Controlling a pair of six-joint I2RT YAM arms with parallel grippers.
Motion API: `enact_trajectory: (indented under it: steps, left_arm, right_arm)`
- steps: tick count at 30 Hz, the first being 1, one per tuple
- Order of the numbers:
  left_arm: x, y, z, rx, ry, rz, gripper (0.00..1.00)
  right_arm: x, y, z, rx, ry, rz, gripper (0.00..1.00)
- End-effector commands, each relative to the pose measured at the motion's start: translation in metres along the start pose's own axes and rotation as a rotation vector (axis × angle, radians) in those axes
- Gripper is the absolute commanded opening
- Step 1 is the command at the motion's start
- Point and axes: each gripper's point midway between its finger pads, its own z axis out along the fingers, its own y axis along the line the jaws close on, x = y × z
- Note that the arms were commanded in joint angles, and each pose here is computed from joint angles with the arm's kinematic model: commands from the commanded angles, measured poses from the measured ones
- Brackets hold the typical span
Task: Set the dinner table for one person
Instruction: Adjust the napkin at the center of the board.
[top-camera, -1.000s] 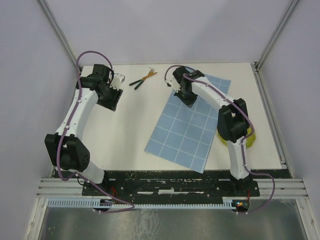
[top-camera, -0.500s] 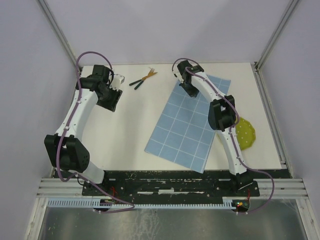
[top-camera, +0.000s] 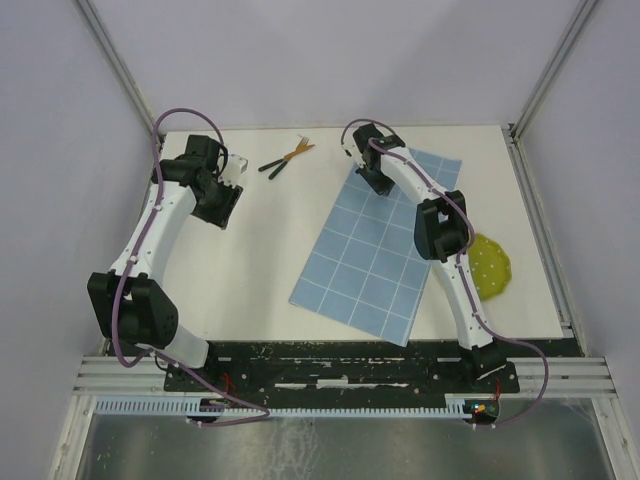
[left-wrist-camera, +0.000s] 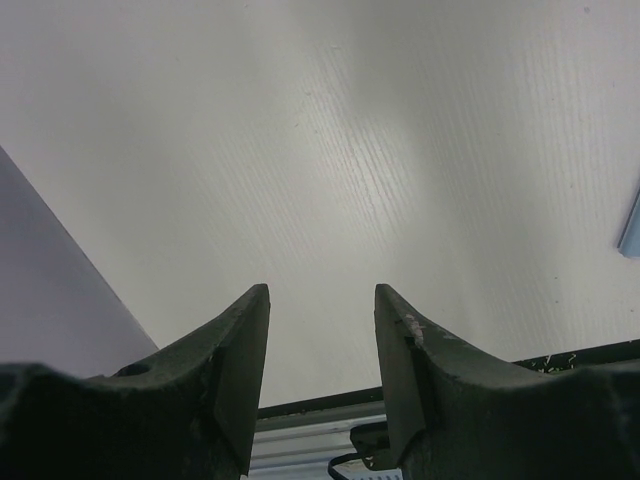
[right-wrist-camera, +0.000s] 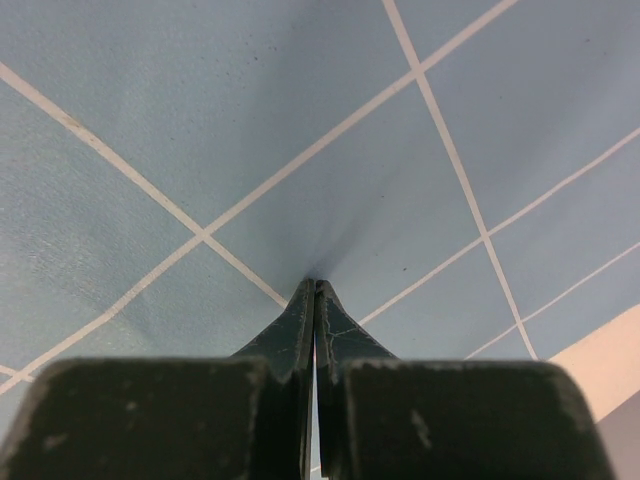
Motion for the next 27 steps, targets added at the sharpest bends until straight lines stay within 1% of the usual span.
enact_trajectory:
  steps: [1,6,10,15,20,27]
  left_arm:
    - [0.001,0.008,-0.007,-0.038,-0.015,0.036,0.53]
    - [0.011,0.009,0.001,-0.043,0.014,0.029,0.53]
    - [0.014,0.009,0.003,-0.041,0.020,0.027,0.53]
    - [0.012,0.010,0.003,-0.041,0.017,0.022,0.53]
    - [0.010,0.010,0.003,-0.038,0.012,0.020,0.52]
    - [0.005,0.010,0.003,-0.033,0.001,0.017,0.52]
  right_arm:
    - [-0.018,0.001,0.002,-0.023,-0.068,0.021,0.01]
    - [-0.018,0.017,0.012,-0.072,-0.065,0.030,0.02]
    - [-0.020,0.039,0.015,-0.126,-0.068,-0.005,0.02]
    - [-0.031,0.086,0.000,-0.233,-0.101,-0.129,0.02]
    - [-0.040,0.136,-0.022,-0.301,-0.138,-0.268,0.02]
    - [-0.034,0.184,-0.034,-0.392,-0.129,-0.345,0.02]
